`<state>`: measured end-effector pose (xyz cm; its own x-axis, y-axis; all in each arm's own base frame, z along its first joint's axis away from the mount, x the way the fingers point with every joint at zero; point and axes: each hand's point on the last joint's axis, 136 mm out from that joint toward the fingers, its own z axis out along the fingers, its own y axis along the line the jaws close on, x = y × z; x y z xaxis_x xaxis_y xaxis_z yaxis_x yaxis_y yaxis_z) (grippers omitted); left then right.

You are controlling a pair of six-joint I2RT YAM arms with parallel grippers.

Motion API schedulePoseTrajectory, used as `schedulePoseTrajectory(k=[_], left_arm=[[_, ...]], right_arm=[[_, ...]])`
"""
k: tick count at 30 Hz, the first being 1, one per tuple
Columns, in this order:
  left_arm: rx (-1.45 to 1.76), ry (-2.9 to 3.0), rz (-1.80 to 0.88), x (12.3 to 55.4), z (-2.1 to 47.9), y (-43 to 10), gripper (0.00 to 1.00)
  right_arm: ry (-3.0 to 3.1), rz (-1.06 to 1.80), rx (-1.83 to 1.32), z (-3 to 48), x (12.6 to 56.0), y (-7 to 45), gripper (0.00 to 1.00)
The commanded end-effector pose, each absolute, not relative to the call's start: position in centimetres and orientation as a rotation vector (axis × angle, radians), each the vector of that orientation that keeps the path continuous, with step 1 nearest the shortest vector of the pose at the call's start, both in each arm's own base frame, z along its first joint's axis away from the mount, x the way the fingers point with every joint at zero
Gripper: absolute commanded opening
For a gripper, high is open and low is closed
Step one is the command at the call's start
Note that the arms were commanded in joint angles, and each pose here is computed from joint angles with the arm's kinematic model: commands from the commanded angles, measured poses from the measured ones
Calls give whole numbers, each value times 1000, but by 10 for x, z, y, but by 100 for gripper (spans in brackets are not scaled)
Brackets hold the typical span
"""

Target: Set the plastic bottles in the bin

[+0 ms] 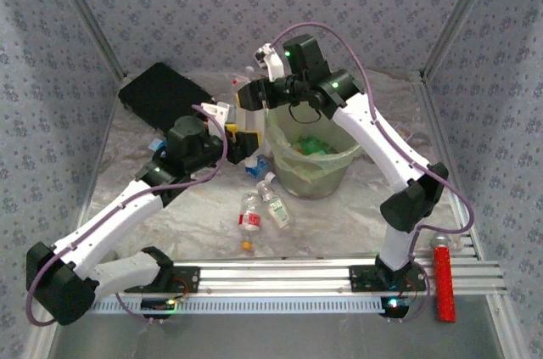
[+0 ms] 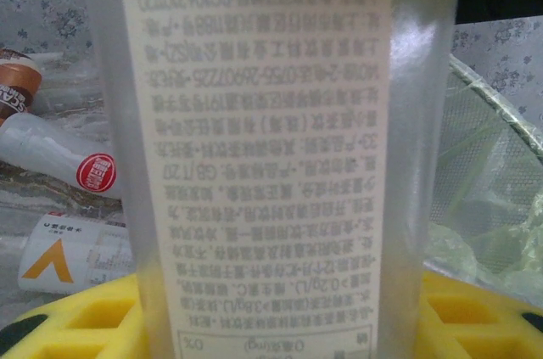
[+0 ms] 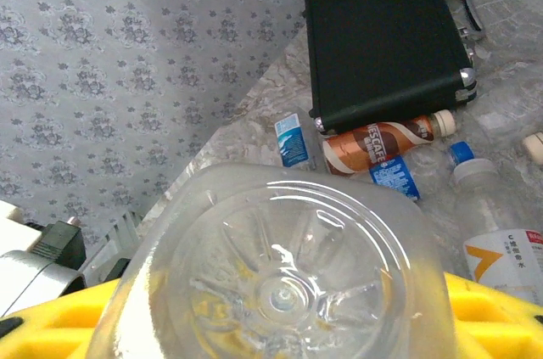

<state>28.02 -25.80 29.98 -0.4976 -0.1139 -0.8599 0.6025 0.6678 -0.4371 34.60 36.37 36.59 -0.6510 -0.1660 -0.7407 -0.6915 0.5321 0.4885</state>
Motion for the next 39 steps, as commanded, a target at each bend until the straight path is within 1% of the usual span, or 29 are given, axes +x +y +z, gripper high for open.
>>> schedulePoseTrajectory(k=[1,3,8,10,12,16,19,22,26,29,32,36,39], left_arm=[[422,1762,-988,273,344,-265,49],[417,1771,-980,271,341,-262,57],[438,1770,-984,256,334,-253,89],[437,1772,-1001,245,328,-248,100],[412,1810,-981,240,318,-238,100],[338,1968,-872,237,282,-217,100],[329,2023,-904,230,262,-218,100],[298,2087,-919,226,239,-217,98],[233,2211,-859,226,203,-208,97],[177,2293,-815,224,179,-202,96],[97,2353,-769,222,159,-194,94],[21,2378,-786,215,141,-196,91],[12,2418,-771,207,130,-198,90]], right_arm=[[2055,1071,-694,388,342,357,57],[2037,1069,-701,394,342,356,55],[1994,1053,-726,409,339,353,52],[1969,1043,-731,418,339,350,51],[1943,1032,-737,426,338,348,51],[1868,1004,-746,452,336,341,50],[1819,974,-745,472,334,332,49],[1768,931,-711,494,335,316,49],[1755,867,-634,508,346,286,48],[1794,780,-562,503,360,258,48],[1877,653,-492,486,375,229,47],[2036,461,-478,444,382,200,47],[2145,411,-507,413,379,192,45]])
